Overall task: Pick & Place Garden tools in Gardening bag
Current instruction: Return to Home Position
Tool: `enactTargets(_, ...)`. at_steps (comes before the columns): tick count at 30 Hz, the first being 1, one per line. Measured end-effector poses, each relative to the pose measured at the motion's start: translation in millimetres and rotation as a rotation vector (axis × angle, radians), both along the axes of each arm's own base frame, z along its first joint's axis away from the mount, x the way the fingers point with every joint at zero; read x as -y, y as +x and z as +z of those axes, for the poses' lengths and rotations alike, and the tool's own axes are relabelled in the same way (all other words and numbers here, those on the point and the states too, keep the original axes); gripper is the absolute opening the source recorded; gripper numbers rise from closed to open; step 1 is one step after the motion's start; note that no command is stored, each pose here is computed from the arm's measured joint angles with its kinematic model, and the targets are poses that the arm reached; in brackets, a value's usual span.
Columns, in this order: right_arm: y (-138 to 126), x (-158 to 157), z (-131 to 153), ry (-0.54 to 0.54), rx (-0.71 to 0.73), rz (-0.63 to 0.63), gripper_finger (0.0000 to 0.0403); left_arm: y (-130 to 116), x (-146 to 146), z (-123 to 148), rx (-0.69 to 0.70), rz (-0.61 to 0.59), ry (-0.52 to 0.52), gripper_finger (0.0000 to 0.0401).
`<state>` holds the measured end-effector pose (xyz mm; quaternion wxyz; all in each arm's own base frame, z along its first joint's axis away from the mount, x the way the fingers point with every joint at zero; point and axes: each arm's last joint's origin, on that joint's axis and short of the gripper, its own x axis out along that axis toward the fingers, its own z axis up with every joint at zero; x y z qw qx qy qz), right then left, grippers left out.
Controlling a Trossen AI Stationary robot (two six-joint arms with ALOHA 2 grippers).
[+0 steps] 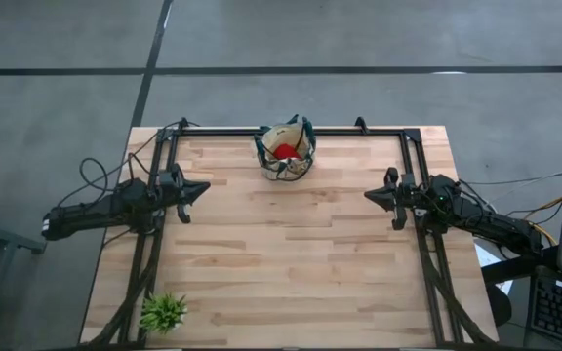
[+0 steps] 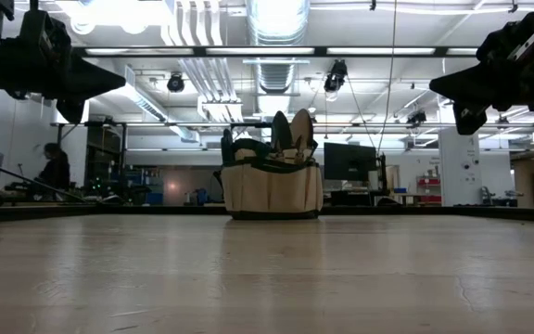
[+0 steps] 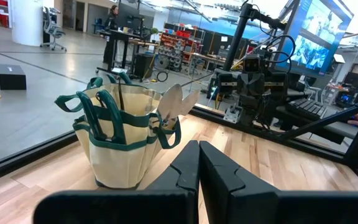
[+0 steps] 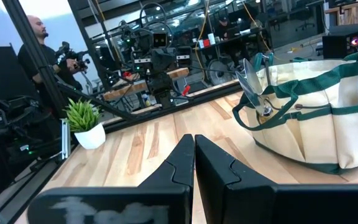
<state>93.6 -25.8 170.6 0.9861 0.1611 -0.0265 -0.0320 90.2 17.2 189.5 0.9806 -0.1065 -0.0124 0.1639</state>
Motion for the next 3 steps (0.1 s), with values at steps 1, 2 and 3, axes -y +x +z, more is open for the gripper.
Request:
enactTargets(1, 0.0, 0.0, 0.0, 0.000, 0.000, 0.000, 0.0008, 0.0, 0.0, 0.0, 0.000, 0.000, 0.000, 0.0012)
enactTargets(2, 0.0, 0.0, 0.0, 0.000, 0.000, 0.000, 0.0008, 0.0, 0.0, 0.0, 0.000, 0.000, 0.000, 0.0012)
enactTargets(3, 0.0, 0.0, 0.0, 0.000, 0.000, 0.000, 0.0008, 0.0, 0.0, 0.0, 0.000, 0.001, 0.000, 0.0012)
